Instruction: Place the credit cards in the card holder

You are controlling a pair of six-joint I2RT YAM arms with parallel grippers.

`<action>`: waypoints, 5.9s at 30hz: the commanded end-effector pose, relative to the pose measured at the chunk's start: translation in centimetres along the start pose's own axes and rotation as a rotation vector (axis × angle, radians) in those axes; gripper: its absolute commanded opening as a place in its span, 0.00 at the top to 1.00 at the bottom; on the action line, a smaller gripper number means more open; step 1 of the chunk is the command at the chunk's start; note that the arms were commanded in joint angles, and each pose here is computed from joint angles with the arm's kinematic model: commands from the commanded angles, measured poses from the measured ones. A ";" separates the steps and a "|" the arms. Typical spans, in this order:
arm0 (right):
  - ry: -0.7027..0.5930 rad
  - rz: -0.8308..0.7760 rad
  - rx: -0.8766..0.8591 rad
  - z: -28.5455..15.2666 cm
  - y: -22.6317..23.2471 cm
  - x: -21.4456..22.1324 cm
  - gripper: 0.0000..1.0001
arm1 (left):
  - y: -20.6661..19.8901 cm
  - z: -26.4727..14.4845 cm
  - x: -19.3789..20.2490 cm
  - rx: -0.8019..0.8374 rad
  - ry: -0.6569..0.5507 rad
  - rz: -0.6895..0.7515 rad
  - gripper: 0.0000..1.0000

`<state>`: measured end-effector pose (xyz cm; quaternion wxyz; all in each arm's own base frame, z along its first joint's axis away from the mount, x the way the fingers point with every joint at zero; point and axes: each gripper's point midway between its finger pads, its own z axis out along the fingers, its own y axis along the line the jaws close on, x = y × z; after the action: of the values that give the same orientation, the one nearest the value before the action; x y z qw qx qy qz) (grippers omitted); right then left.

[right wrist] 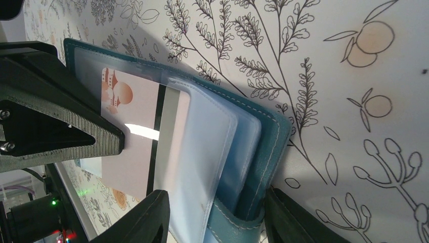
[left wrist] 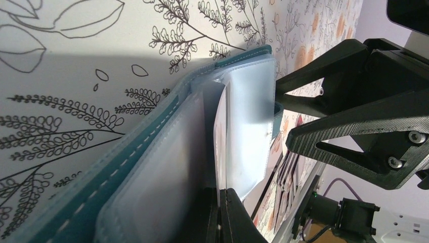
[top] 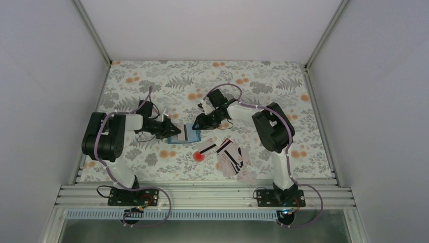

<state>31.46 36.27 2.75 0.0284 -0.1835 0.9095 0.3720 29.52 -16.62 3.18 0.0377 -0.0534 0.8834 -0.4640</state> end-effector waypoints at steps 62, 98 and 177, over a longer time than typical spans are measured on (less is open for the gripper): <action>0.125 0.086 0.074 3.4 -4.0 5.3 0.51 | -3.2 5.0 -0.1 -0.444 0.080 0.051 0.54; 0.052 -0.008 0.133 -0.9 -2.3 3.5 0.50 | -7.3 4.5 0.1 -0.507 0.017 0.129 0.00; -0.066 0.137 0.408 -0.2 3.8 3.0 0.48 | -3.3 -8.6 1.5 -0.427 -0.185 0.300 0.13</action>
<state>27.12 37.84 4.05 0.0624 -0.0936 0.9784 0.1733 26.93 -11.26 9.74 0.1589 0.0147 0.9645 -0.2104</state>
